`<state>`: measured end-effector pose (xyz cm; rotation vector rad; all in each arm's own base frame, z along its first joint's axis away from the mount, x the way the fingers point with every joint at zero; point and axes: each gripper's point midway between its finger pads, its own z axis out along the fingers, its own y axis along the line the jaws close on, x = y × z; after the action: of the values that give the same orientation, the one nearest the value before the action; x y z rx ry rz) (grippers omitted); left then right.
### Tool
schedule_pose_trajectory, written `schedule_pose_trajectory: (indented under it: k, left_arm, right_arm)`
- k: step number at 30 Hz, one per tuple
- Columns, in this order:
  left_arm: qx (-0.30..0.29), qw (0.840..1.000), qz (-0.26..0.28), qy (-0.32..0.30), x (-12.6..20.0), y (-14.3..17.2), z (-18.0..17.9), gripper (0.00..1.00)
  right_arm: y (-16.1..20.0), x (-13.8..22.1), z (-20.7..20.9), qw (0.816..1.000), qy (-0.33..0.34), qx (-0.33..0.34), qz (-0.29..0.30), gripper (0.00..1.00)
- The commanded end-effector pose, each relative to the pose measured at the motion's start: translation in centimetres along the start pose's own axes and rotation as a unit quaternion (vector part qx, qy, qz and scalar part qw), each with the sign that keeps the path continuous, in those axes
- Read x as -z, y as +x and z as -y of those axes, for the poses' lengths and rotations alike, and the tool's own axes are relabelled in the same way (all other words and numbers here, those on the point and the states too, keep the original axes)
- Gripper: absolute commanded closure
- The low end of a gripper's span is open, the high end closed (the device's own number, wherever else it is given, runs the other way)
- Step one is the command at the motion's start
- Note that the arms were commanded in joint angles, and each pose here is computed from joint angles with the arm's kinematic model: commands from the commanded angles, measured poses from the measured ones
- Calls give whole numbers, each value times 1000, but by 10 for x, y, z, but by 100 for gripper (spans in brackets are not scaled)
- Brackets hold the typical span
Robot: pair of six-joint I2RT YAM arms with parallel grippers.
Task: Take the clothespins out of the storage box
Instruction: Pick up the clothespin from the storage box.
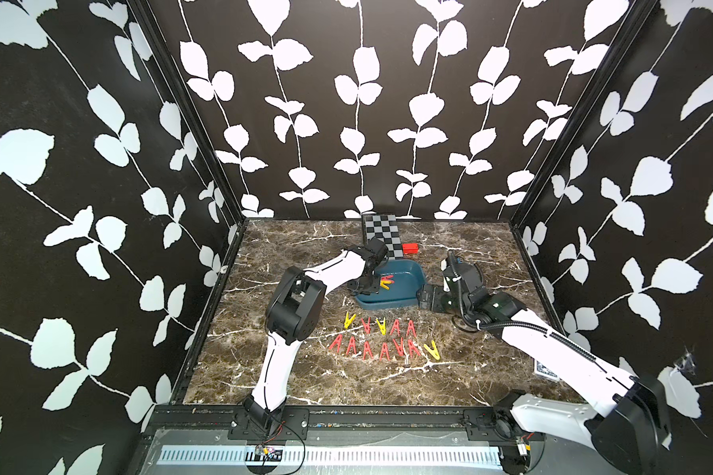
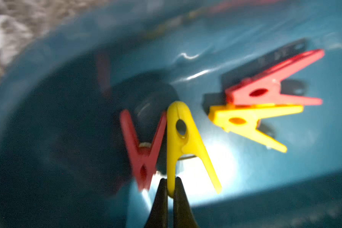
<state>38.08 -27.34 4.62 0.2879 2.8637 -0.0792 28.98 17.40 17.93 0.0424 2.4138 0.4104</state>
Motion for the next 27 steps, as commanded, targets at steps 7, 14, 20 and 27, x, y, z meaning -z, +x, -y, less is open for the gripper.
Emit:
schedule_pose_trajectory:
  k: [7, 14, 20, 27]
  left_arm:
    - [36, 997, 60, 32, 74, 0, 22, 98]
    - [52, 995, 67, 52, 91, 22, 50, 98]
    - [55, 994, 69, 72, 97, 43, 84, 98]
    - [60, 991, 64, 105, 93, 65, 124, 97]
  right_arm:
    - [9, 9, -3, 999, -33, -5, -1, 1]
    - [20, 24, -2, 998, -62, -1, 6, 1]
    - [31, 39, 7, 998, -68, 11, 10, 1]
    - [47, 59, 24, 998, -59, 18, 10, 1]
